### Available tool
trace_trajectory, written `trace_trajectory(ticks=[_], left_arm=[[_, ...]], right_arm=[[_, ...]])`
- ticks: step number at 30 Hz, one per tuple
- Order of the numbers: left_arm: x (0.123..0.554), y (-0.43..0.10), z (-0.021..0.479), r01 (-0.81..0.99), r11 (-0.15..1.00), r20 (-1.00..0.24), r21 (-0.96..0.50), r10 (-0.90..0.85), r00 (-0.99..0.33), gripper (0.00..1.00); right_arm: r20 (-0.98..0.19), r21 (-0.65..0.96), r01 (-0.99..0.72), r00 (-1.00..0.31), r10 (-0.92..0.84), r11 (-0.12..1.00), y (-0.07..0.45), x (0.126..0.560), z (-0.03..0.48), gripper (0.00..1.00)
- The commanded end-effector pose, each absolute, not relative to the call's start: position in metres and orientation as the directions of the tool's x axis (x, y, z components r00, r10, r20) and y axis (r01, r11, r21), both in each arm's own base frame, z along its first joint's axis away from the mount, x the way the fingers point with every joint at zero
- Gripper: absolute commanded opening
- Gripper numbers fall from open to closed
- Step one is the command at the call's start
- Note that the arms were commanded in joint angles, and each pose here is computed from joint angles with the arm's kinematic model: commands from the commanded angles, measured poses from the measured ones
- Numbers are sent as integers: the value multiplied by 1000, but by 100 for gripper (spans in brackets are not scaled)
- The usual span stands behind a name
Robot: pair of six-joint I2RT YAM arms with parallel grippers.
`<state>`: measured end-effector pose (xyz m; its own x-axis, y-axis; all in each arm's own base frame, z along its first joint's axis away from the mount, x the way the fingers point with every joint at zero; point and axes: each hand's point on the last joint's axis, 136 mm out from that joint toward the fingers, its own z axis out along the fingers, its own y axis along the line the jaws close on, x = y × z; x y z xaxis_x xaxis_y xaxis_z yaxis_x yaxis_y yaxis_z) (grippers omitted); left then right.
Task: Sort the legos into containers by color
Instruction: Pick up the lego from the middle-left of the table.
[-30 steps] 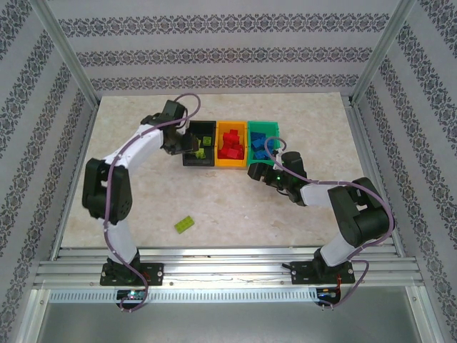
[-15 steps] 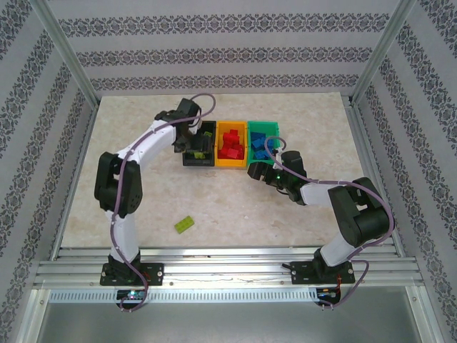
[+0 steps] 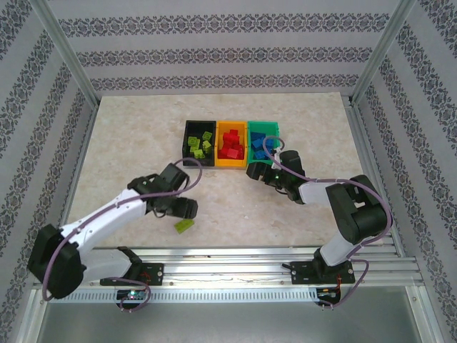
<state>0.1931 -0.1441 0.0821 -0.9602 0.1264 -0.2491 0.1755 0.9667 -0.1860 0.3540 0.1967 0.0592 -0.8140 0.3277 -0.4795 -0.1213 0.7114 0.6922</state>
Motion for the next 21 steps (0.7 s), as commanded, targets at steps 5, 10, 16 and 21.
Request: trace_trajectory(ticks=[5,10,16,21], left_arm=[[175,-150,56,108,970,-230,-220,56,-972,73],[177,-155,34,123,974,-172,-192,90,-981,73],[179,-151,17,160,984,-99,-78,152,-983,69],[175,-154,11,184,983,-73,-24,181,-981,51]], right_arm=[[-499,698,-167,-811,305,696,209,357,68,80],[-505,694,-170,-808,304,700,208,357,70,80],[-510,691,-174,-805,303,702,207,356,72,80],[-509,691,-173,-806,303,702,207,356,72,80]])
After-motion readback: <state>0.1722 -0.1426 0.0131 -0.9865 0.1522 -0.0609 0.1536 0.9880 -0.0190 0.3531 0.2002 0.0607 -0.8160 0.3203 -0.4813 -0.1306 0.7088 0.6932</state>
